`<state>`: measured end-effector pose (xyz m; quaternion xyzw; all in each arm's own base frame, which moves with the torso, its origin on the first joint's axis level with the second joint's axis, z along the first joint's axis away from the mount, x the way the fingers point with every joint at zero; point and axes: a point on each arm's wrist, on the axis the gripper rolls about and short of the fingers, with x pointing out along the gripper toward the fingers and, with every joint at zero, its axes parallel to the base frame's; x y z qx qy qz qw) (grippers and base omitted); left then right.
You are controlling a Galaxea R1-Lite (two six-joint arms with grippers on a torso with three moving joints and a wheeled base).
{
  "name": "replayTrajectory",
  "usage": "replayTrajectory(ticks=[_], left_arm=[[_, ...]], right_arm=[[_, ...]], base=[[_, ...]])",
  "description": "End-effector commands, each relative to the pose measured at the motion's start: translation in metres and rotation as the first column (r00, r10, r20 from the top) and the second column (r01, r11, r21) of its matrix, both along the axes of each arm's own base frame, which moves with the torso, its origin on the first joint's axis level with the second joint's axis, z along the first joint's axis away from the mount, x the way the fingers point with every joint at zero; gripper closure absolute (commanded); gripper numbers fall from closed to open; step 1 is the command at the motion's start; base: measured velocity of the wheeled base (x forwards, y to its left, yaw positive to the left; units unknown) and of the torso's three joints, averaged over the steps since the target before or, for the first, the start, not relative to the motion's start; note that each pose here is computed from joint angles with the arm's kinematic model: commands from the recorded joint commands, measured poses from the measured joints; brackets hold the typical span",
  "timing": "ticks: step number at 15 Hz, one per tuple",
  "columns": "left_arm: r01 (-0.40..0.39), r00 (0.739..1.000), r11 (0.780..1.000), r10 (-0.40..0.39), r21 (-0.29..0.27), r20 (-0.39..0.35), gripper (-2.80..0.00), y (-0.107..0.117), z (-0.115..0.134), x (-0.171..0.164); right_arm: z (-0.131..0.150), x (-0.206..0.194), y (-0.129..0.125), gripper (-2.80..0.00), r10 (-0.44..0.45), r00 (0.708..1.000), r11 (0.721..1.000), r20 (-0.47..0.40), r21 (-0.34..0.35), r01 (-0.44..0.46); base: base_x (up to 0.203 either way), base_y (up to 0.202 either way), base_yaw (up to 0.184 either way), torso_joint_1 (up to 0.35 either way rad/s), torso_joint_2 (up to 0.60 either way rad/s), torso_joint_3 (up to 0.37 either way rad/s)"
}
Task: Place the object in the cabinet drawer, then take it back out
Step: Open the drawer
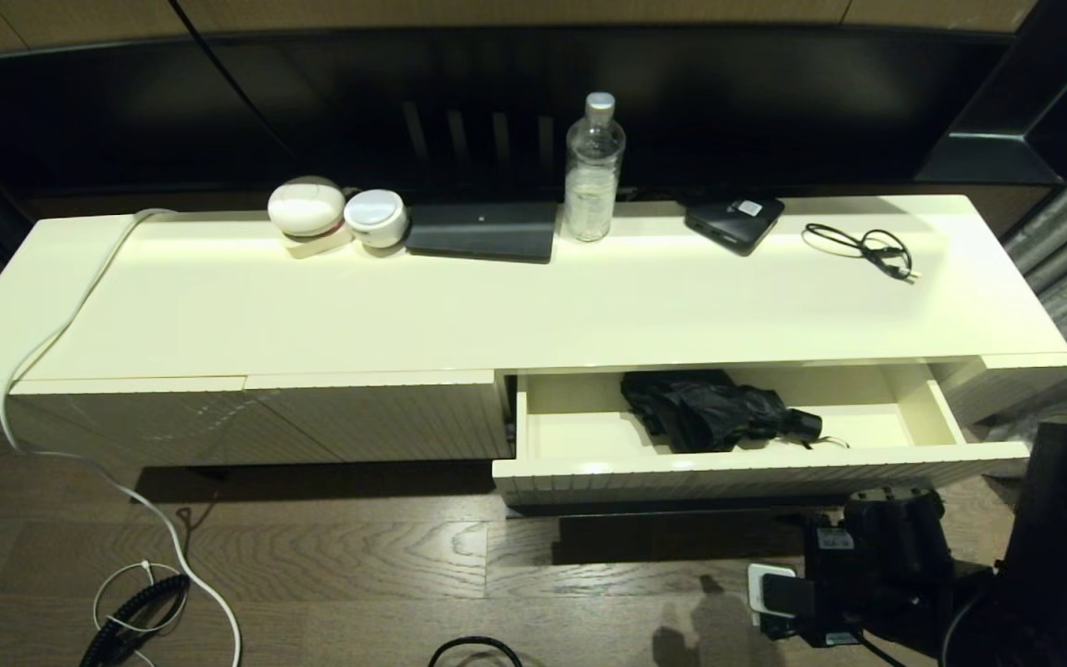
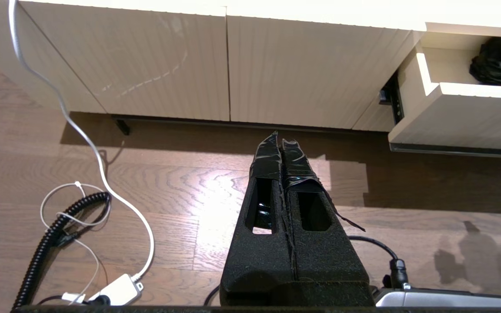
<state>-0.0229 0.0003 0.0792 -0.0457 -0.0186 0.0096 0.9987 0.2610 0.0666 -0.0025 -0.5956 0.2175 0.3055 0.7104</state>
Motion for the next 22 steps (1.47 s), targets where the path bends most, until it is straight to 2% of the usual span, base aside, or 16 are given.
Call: replayTrajectory(ticks=[1, 2, 3, 6, 9, 11, 13, 15, 18, 22], left_arm=[[-0.001, 1.000, 1.000, 0.001, -0.001, 0.002, 0.00, 0.000, 0.000, 0.000], [-0.001, 1.000, 1.000, 0.001, -0.001, 0.002, 0.00, 0.000, 0.000, 0.000], [-0.001, 1.000, 1.000, 0.001, -0.001, 0.002, 0.00, 0.000, 0.000, 0.000], [-0.001, 1.000, 1.000, 0.001, -0.001, 0.002, 0.00, 0.000, 0.000, 0.000], [-0.001, 1.000, 1.000, 0.001, -0.001, 0.002, 0.00, 0.000, 0.000, 0.000], [0.000, 1.000, 1.000, 0.000, -0.001, 0.002, 0.00, 0.000, 0.000, 0.000], [-0.001, 1.000, 1.000, 0.001, -0.001, 0.002, 0.00, 0.000, 0.000, 0.000], [-0.001, 1.000, 1.000, 0.001, -0.001, 0.002, 0.00, 0.000, 0.000, 0.000], [-0.001, 1.000, 1.000, 0.001, -0.001, 0.002, 0.00, 0.000, 0.000, 0.000], [-0.001, 1.000, 1.000, 0.001, -0.001, 0.002, 0.00, 0.000, 0.000, 0.000]], right_arm=[[0.036, -0.010, -0.002, -2.80, 0.003, 0.993, 1.000, 0.116, 0.021, -0.005], [0.053, -0.016, -0.004, -2.80, 0.000, 0.988, 1.000, 0.157, 0.031, -0.005], [0.069, -0.024, -0.007, 0.00, -0.004, 0.981, 0.999, 0.192, 0.040, -0.004], [0.115, -0.057, -0.017, 0.00, -0.018, 0.971, 0.999, 0.238, 0.051, 0.006], [0.160, -0.091, -0.032, 0.00, -0.058, 0.983, 0.998, 0.175, 0.029, 0.053], [0.195, -0.092, -0.037, 0.00, -0.108, 0.979, 0.994, 0.174, 0.013, 0.108], [0.215, -0.081, -0.037, 0.00, -0.158, 0.978, 0.987, 0.137, 0.015, 0.157], [0.207, -0.052, -0.030, 0.00, -0.177, 0.982, 0.984, 0.062, 0.012, 0.177], [0.180, -0.004, -0.020, 0.00, -0.208, 0.978, 0.978, -0.035, 0.012, 0.208], [0.157, 0.051, -0.006, 0.00, -0.246, 0.967, 0.968, -0.073, 0.037, 0.249]], base=[[0.000, 0.000, 0.000, 0.000, 0.00, 0.000], [0.000, 0.000, 0.000, 0.000, 0.00, 0.000], [0.000, 0.000, 0.000, 0.000, 0.00, 0.000], [0.000, 0.000, 0.000, 0.000, 0.00, 0.000], [0.000, 0.000, 0.000, 0.000, 0.00, 0.000], [0.000, 0.000, 0.000, 0.000, 0.00, 0.000], [0.000, 0.000, 0.000, 0.000, 0.00, 0.000], [0.000, 0.000, 0.000, 0.000, 0.00, 0.000], [0.000, 0.000, 0.000, 0.000, 0.00, 0.000], [0.000, 0.000, 0.000, 0.000, 0.00, 0.000]])
